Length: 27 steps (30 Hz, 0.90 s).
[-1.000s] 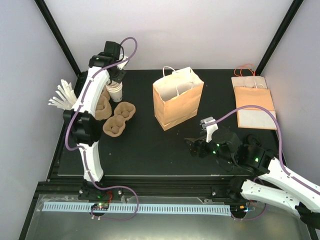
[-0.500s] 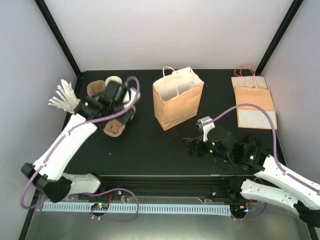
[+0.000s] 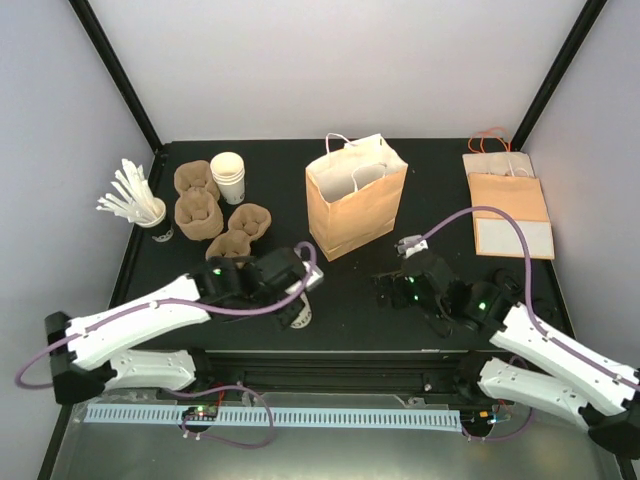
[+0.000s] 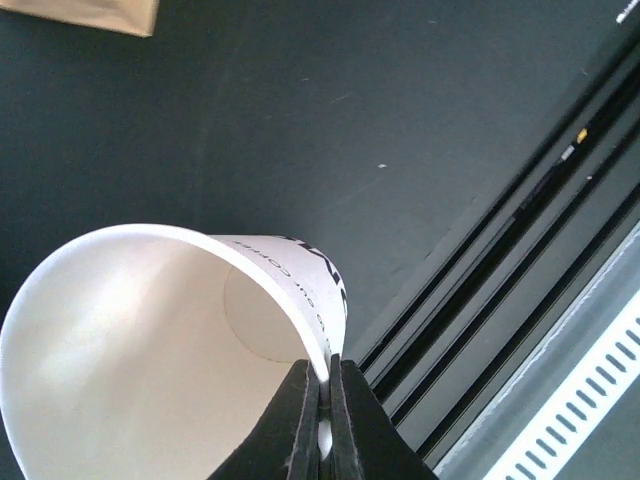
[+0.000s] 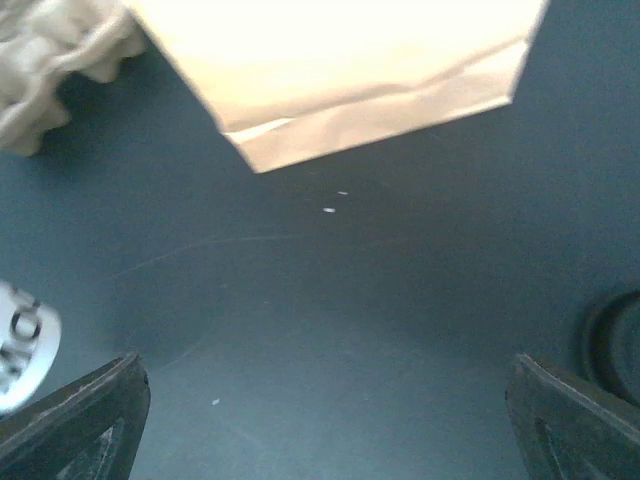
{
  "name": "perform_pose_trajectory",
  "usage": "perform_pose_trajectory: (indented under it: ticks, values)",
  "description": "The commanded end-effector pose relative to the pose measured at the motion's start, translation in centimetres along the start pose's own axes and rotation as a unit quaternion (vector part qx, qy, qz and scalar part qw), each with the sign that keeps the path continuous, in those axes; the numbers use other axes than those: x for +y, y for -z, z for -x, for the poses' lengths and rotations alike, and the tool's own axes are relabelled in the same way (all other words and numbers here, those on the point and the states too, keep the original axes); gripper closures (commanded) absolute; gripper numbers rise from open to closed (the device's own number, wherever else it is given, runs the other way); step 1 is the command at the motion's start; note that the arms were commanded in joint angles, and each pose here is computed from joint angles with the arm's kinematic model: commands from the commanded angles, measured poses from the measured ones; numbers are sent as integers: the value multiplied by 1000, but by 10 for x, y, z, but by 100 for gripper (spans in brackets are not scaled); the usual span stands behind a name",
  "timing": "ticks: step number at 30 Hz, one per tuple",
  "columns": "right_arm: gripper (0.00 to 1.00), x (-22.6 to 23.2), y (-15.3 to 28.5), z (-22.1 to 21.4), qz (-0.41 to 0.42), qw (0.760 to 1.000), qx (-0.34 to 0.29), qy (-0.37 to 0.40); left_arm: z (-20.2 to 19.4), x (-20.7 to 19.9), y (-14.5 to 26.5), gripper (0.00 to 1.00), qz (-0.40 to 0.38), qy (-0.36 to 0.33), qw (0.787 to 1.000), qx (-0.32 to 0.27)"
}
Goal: Pack the takeout coffee
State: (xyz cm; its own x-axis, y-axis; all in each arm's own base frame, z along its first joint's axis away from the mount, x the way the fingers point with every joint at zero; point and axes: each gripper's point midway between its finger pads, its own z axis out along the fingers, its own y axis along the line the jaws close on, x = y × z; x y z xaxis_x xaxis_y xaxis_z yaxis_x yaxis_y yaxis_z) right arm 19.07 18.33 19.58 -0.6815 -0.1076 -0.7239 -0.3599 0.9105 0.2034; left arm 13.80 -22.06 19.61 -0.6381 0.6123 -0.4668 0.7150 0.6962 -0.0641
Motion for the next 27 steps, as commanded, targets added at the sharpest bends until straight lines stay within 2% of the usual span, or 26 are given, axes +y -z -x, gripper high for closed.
perform_pose_trajectory:
  ticks: [1,6,9,15,21,24,27]
  values:
    - [0,-25,-17,-11,-28,996,55,-57,36,-37,-23,98,-26,-3,999,-47]
    - [0,-72,-24,-22,-91,982,105,-127,58,-64,-54,98,-8,-60,998,-33]
    - [0,-96,-19,-23,-154,970,99,-157,73,-82,-76,98,-18,-99,994,-37]
    - [0,-120,-23,-41,-202,942,107,-247,101,-90,-99,97,9,-152,987,-42]
    - [0,-144,-32,-49,-232,925,126,-271,110,-84,-113,92,50,-192,980,-26]
    - [0,-158,-33,-55,-257,912,141,-287,109,-87,-118,88,42,-201,978,-24]
    - [0,-170,-35,-59,-271,903,142,-301,109,-92,-123,81,29,-205,978,-25]
